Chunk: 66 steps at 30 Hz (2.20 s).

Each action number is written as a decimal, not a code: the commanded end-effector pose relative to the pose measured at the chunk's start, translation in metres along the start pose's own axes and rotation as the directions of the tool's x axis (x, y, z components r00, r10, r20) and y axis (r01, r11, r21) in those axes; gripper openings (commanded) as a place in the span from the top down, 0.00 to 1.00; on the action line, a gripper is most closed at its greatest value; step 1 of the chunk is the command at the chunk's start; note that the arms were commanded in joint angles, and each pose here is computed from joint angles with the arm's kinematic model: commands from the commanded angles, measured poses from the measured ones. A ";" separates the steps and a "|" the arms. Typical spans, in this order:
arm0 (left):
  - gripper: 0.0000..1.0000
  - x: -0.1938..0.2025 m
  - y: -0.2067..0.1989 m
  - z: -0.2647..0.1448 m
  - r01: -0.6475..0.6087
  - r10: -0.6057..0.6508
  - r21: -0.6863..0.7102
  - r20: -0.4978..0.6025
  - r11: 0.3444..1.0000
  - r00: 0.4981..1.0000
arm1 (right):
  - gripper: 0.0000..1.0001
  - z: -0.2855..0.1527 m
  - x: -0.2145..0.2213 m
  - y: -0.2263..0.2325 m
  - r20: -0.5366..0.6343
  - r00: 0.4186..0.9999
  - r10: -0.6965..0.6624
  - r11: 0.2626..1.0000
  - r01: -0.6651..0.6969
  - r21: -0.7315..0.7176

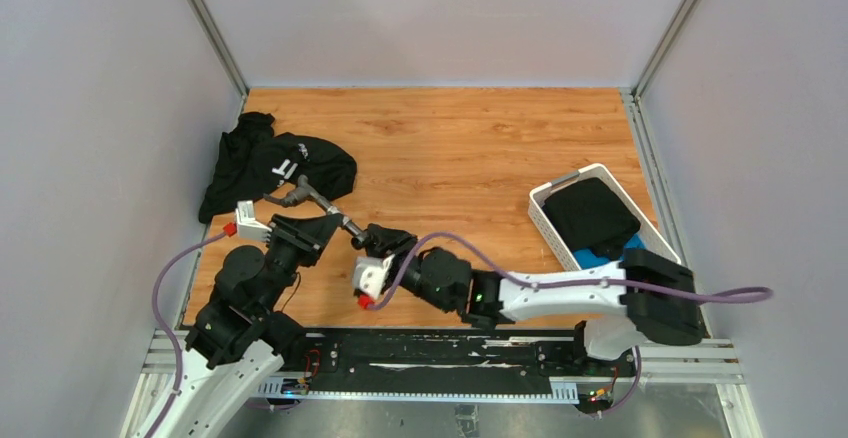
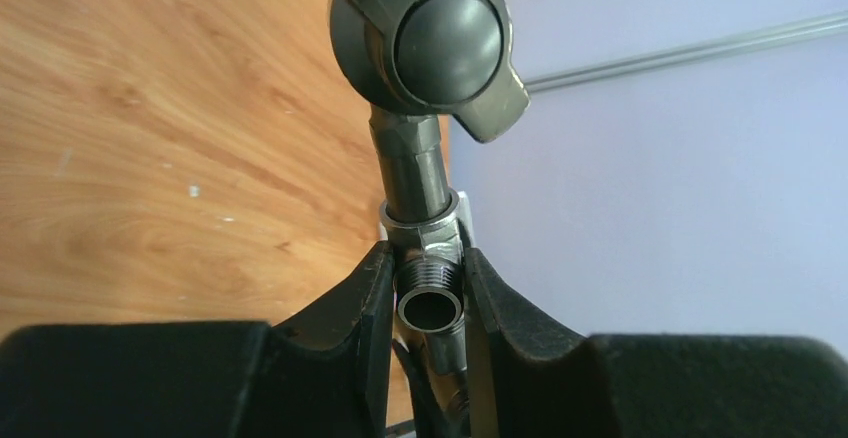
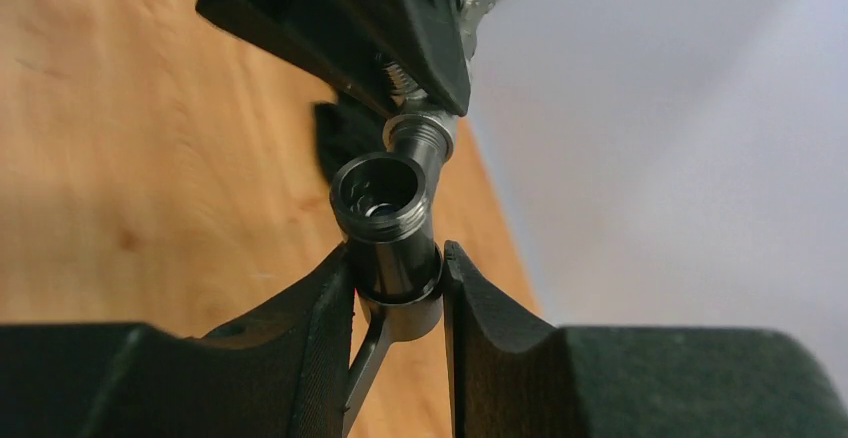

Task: Install the water faucets
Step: Screw the water faucet onto the adaptor.

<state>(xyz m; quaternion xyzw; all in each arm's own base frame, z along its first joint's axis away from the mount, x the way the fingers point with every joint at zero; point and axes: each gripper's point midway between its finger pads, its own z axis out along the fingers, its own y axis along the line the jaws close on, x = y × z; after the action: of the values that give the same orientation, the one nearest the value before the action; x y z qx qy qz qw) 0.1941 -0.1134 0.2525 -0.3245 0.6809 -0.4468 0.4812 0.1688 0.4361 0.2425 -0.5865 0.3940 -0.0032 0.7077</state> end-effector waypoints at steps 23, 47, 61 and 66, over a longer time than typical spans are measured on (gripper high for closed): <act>1.00 -0.027 -0.023 -0.005 0.039 -0.053 0.107 0.129 0.993 0.990 | 0.36 -0.026 -0.035 -0.028 -0.383 -0.401 0.832 -0.554 -0.615 -0.561; 1.00 -0.031 -0.019 -0.010 0.004 -0.010 0.049 0.134 0.999 0.991 | 0.16 -0.058 0.030 -0.025 0.084 0.948 -0.306 0.951 0.308 -0.012; 1.00 -0.030 -0.020 -0.007 0.002 -0.008 0.051 0.128 0.999 0.992 | 0.13 -0.021 -0.015 -0.003 0.146 0.829 -0.539 0.841 0.522 0.141; 1.00 -0.030 -0.021 -0.007 0.001 -0.008 0.054 0.128 0.999 0.992 | 0.13 -0.009 -0.018 0.006 0.143 0.810 -0.569 0.821 0.549 0.157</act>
<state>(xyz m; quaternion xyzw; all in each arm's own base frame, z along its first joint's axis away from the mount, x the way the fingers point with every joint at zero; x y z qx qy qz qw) 0.1962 -0.0976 0.2396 -0.3411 0.6861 -0.4057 0.4983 0.1529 0.4292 0.2194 -0.6716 0.1618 -0.1537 0.7065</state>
